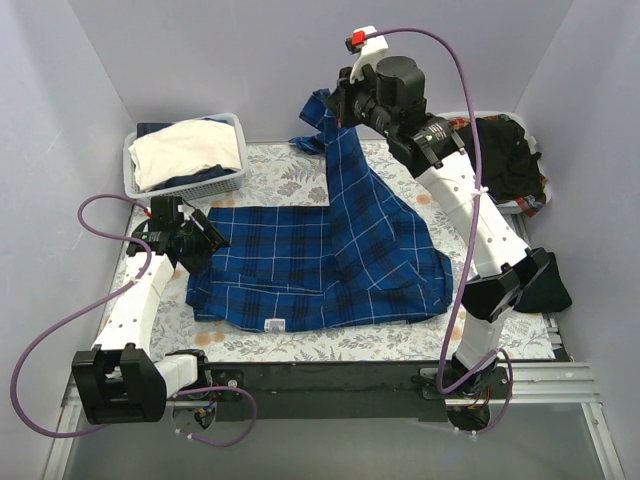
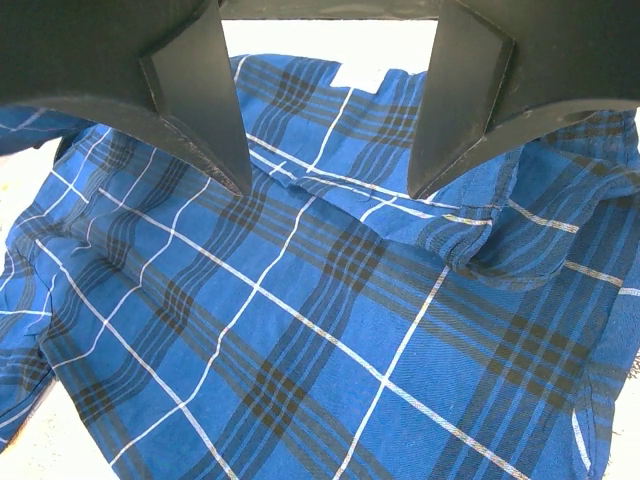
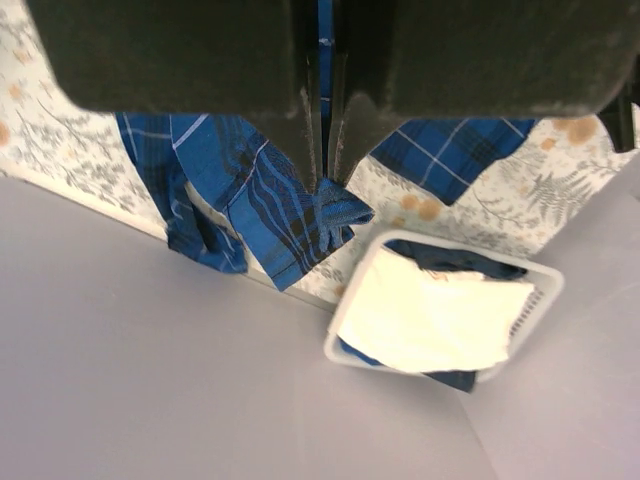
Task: Fold and stack the long sleeve shirts
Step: Fold the shirt
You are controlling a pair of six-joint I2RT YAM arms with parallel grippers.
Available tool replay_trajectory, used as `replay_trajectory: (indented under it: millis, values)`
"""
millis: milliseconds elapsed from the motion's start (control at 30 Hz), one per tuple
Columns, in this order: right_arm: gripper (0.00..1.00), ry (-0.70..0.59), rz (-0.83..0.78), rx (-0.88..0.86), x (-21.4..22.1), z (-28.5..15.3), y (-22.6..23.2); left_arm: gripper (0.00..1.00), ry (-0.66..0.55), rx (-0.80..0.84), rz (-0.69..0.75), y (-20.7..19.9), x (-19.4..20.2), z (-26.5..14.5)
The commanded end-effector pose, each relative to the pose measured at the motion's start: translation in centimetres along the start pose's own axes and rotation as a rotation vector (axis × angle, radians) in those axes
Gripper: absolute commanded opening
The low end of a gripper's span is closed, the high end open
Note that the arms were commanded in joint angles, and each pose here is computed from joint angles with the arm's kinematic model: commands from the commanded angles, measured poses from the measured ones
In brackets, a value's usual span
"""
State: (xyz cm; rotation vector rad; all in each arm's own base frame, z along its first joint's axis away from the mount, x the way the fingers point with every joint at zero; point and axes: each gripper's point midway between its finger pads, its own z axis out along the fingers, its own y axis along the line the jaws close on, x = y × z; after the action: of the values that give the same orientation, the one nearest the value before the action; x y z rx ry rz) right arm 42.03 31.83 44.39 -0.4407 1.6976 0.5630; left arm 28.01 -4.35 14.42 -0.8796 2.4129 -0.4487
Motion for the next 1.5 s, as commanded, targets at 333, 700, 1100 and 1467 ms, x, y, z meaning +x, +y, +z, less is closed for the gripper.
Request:
replay_trajectory:
  millis: [333,700,1100,1467]
  values:
    - [0.01,0.023,-0.002,-0.159,3.7,1.0,2.9,0.64,-0.041,0.111,0.021,-3.0,-1.6,-1.4]
    - [0.01,0.231,0.042,0.065,13.7,-1.7,-1.4,0.64,0.013,-0.027,-0.025,0.9,0.8,0.2]
    - [0.01,0.451,0.08,-0.228,21.6,-4.1,5.2,0.65,0.031,0.116,-0.013,-1.8,0.9,0.1]
    - [0.01,0.706,0.107,-0.298,30.7,-14.1,9.0,0.66,0.196,0.376,0.011,-9.6,2.5,1.0]
